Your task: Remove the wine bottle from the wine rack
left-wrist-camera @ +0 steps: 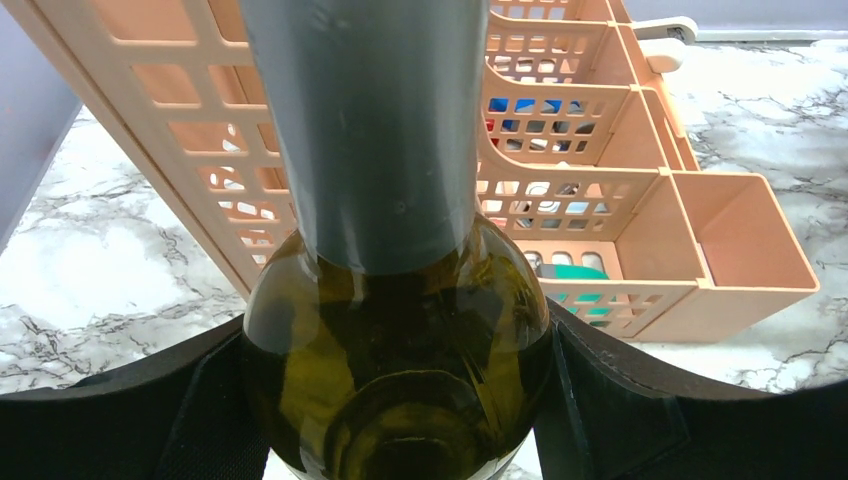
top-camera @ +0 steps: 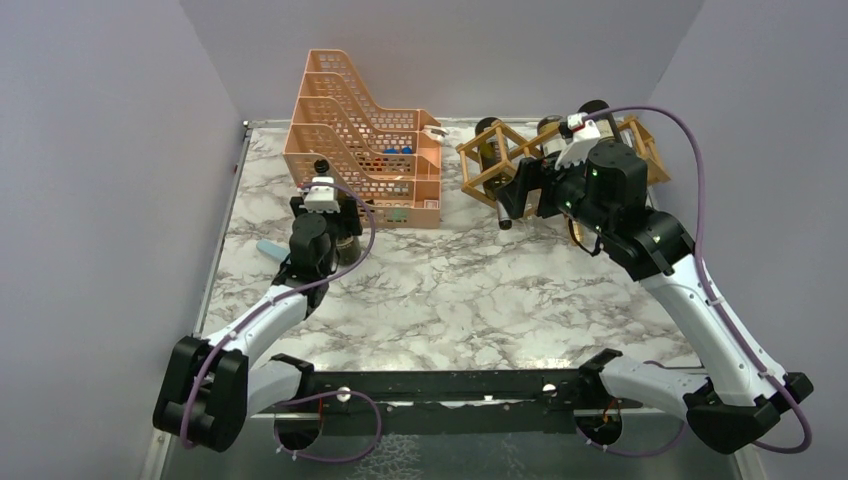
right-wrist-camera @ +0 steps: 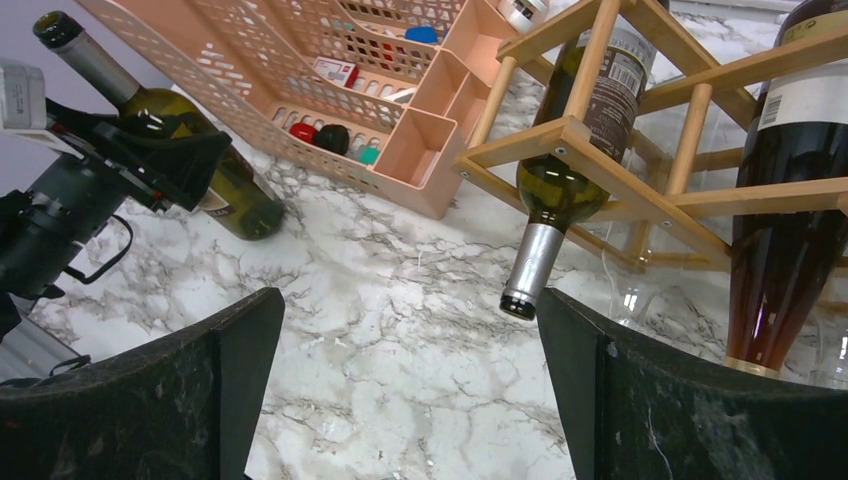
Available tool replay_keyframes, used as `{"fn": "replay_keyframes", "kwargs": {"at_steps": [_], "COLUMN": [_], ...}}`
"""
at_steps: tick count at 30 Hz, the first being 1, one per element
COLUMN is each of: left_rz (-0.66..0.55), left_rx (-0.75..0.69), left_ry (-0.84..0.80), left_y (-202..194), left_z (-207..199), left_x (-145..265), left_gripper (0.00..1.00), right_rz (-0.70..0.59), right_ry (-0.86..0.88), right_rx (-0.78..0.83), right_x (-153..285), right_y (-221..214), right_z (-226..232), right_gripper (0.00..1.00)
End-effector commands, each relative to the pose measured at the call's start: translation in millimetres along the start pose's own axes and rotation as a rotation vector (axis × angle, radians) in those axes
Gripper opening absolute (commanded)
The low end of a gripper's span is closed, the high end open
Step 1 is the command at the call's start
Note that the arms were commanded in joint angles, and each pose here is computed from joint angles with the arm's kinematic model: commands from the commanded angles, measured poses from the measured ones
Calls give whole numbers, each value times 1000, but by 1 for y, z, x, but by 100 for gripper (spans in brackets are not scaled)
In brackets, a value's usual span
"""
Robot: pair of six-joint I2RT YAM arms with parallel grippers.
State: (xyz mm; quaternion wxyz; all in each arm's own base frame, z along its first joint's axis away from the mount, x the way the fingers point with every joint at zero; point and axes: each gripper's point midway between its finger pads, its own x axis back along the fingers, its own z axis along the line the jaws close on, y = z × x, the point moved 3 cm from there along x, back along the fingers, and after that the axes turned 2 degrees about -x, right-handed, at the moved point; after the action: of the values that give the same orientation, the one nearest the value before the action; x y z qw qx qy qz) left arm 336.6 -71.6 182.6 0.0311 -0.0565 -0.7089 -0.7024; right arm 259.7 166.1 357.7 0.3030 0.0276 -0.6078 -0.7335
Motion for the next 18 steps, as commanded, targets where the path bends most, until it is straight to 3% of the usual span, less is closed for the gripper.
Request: {"fn": "replay_keyframes", "kwargs": {"at_steps": [1,18], "left_rz": [-195,-196], "left_rx": [43,11], "left_ry": [-37,-61], "left_y": [48,15], "left_z": [-7,-10], "left_x": [-5,-10], "left_gripper": [50,53], "right_rz": [-19,-5], "right_ry": [3,57], "right_rx": [-18,-73], "right_x": [7,16], "right_y": [1,-35], "right_z": [1,2], "right_gripper": [100,100]}}
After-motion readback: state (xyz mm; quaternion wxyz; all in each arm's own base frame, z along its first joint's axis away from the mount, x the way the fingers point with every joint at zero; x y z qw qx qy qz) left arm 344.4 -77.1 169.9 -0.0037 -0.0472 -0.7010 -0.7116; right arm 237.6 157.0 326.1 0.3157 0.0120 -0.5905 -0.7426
